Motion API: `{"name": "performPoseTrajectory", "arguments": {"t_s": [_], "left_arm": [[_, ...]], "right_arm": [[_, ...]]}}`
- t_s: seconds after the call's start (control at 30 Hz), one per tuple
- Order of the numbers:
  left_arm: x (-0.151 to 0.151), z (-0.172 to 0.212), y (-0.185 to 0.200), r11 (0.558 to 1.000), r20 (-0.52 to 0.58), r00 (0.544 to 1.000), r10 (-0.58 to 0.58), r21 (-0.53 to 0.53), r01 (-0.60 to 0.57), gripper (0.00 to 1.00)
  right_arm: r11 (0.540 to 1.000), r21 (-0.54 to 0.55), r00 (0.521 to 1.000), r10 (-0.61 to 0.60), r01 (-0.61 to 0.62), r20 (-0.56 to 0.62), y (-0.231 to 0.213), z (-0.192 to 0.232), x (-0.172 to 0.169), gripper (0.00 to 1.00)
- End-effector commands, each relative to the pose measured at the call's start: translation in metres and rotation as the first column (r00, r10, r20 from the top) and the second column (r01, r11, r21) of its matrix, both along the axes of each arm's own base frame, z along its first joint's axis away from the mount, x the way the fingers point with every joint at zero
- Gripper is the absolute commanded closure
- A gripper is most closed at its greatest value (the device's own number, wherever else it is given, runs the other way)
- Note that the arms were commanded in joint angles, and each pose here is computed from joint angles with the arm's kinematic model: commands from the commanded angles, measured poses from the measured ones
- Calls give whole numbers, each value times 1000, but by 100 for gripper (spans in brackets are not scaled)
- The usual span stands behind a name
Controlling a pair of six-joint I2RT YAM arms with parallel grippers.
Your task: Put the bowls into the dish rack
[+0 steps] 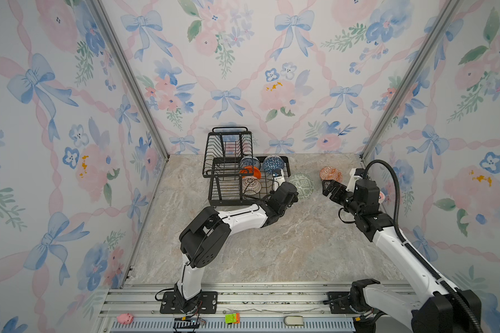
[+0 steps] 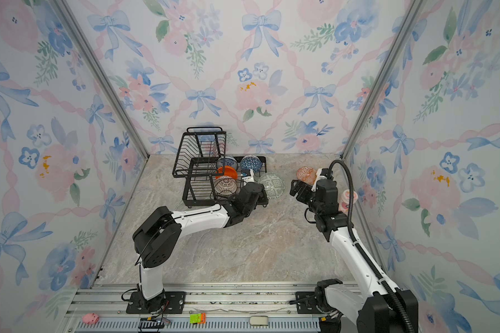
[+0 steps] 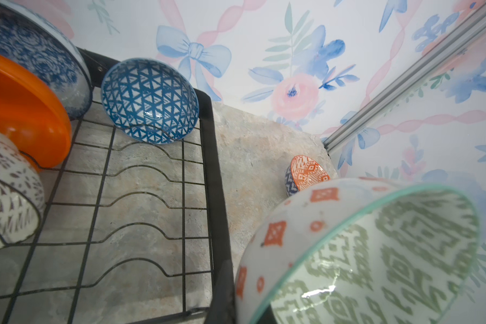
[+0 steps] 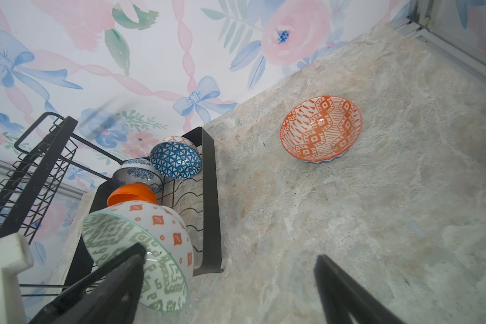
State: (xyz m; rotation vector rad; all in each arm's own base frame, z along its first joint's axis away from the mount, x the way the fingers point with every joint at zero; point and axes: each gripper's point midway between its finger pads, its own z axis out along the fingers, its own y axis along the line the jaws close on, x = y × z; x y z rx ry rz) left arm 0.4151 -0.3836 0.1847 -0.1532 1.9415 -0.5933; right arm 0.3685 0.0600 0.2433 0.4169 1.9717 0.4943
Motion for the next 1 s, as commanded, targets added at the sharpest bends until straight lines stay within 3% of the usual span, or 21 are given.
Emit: {"name": "performPoseTrajectory", "arguments": {"t_s": [0.0,0.17,0.4,0.53,0.67,0.8,0.97], "left_arm": [[10,61,4,995,177,981,81,-65,-70,100],[14,78,2,992,281,952,119,-69,-103,100],[22,90,-4,988,394,906,156,-48,-149,100],[23,97,-10,987,462,873,155,-27,-161,100],[22,101,-11,984,514,843,161,-19,-177,100],[18,104,-7,975,555,810,188,-8,-220,100],[8,108,-3,963,609,764,214,2,-271,100]], "right_arm": [[996,75,999,-50,49,16,-7,29,-3,3],[974,215,998,-68,67,1,-1,54,-1,3],[877,480,999,0,-21,42,35,87,7,3],[847,529,998,34,-58,56,54,106,11,3],[788,611,996,40,-79,78,67,119,17,1],[738,671,997,33,-72,71,78,119,26,10],[676,730,995,68,-98,71,96,118,33,12]]}}
